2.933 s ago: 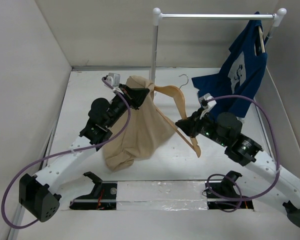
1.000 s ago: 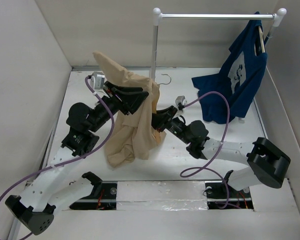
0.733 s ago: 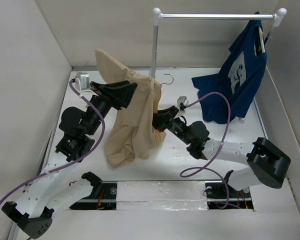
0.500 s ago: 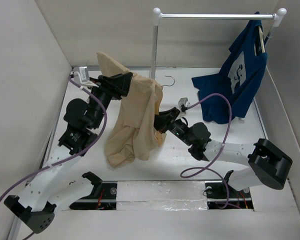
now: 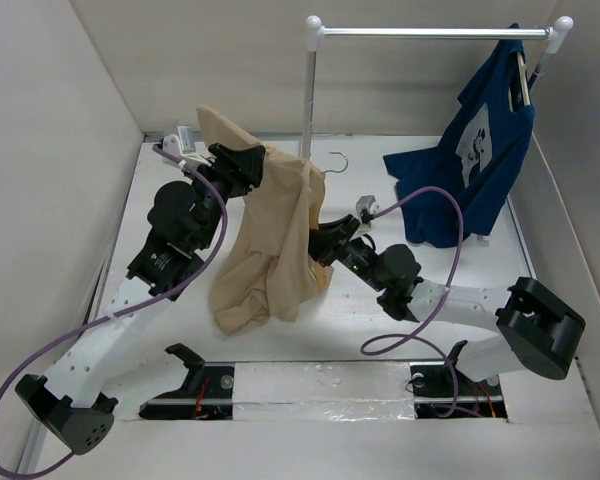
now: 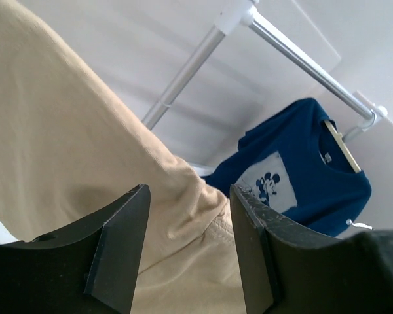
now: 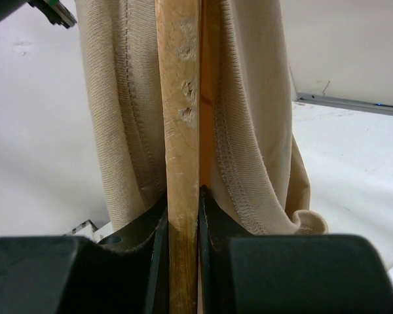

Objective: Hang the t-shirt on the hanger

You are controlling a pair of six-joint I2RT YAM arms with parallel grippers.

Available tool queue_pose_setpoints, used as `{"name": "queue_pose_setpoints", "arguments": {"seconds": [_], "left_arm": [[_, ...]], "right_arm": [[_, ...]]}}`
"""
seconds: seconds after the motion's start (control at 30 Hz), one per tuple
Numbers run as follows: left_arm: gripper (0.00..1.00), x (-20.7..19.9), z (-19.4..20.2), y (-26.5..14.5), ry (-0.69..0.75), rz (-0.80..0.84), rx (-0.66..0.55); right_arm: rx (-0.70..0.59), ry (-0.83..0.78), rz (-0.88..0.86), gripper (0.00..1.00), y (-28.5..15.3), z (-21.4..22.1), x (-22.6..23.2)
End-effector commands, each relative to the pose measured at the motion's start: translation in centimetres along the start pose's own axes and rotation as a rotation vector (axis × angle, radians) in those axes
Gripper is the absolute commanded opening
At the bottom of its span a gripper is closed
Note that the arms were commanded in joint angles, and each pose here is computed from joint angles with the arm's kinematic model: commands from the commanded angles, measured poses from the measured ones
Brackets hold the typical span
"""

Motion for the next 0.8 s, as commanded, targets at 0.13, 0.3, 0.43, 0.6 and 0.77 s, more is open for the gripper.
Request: {"name": "queue_pose_setpoints", "arguments": {"seconds": [0.13,0.3,0.43,0.6,0.77], "left_arm": [[0.45,-0.9,-0.2,1.5,0.037,0.03,-0.016],[0.36,-0.9,0.3,2.1,0.05,0.026,-0.005],[0.01,-1.2,0.5,2.1,0.041,0.046,-0.003],[0.0,-3.7,1.4,1.9,-0.002,0.189,0.037],[0.0,-6.1,4.2,1.0,-0.06,0.356,0.13]], "right_arm": [[-0.129,-0.02,-0.101,0.0,1.5,-3.3,3.4],[-0.135,-0.024,-0.088,0.0,1.5,-3.5,3.2],[-0.133,-0.024,-0.088,0.0,1.6,-3.5,3.2],[-0.124,-0.024,-0.057,0.0,2.2,-3.0,2.5],[-0.134,-0.025,-0.041,0.0,3.3,-3.7,1.9]]}}
Point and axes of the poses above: each gripper's point midway between its finger pads, its own y axis out along the fingers, its own x axis along the line the jaws close on, z = x × y, the point moved 1 cm from there along -y, back along the fingers, and after that the axes turned 15 degrees about y, right-handed, at the moved point
